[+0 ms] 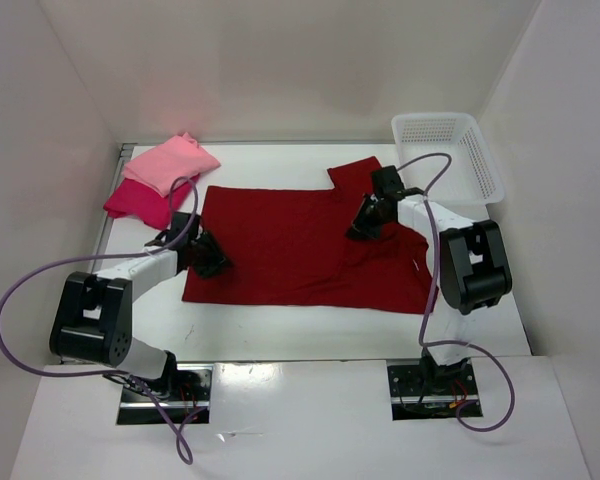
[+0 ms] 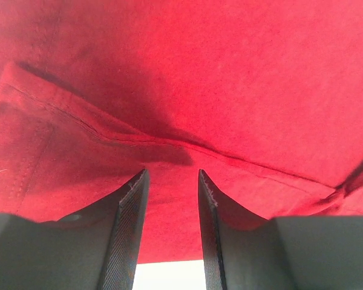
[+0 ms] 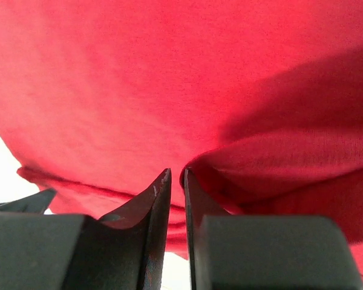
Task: Fold and stack the t-shirts
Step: Fold the flattened tshirt in 1/3 of the way, then grap the side of the flattened tshirt furthest away from the robot with both arms
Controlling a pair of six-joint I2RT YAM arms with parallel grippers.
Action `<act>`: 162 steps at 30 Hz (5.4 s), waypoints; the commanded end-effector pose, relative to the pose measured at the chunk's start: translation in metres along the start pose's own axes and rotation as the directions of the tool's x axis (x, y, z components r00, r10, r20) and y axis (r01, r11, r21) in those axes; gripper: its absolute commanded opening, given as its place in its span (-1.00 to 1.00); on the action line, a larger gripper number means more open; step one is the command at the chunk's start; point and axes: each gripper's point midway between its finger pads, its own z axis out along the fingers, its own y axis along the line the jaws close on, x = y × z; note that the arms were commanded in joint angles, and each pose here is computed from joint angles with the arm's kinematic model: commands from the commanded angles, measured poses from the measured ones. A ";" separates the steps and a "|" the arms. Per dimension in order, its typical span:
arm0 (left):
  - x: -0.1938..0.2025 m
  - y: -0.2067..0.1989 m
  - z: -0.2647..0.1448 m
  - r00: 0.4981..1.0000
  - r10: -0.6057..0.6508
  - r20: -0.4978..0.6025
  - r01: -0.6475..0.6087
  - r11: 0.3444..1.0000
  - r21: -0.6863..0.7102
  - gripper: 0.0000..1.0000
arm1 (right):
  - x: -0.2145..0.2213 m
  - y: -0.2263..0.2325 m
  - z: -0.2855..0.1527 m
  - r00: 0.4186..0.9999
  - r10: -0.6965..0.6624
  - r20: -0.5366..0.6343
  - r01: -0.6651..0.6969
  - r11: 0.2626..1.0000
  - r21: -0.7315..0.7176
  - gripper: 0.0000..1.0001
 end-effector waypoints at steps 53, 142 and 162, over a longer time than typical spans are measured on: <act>-0.145 -0.031 -0.091 0.954 -0.061 0.292 0.034 0.995 0.095 -0.40 | 0.291 0.157 0.056 0.731 -0.627 -0.271 0.557 0.777 -0.293 -1.00; -0.223 0.054 0.021 0.933 -0.055 0.356 0.145 0.962 -0.231 -0.79 | -0.105 0.181 0.013 0.850 -0.389 0.355 0.453 0.884 -0.116 -0.19; -0.259 -0.004 0.023 0.935 0.031 0.353 0.013 0.992 -0.124 -1.00 | -0.251 0.088 0.100 0.796 -0.405 0.450 0.302 0.910 0.285 0.29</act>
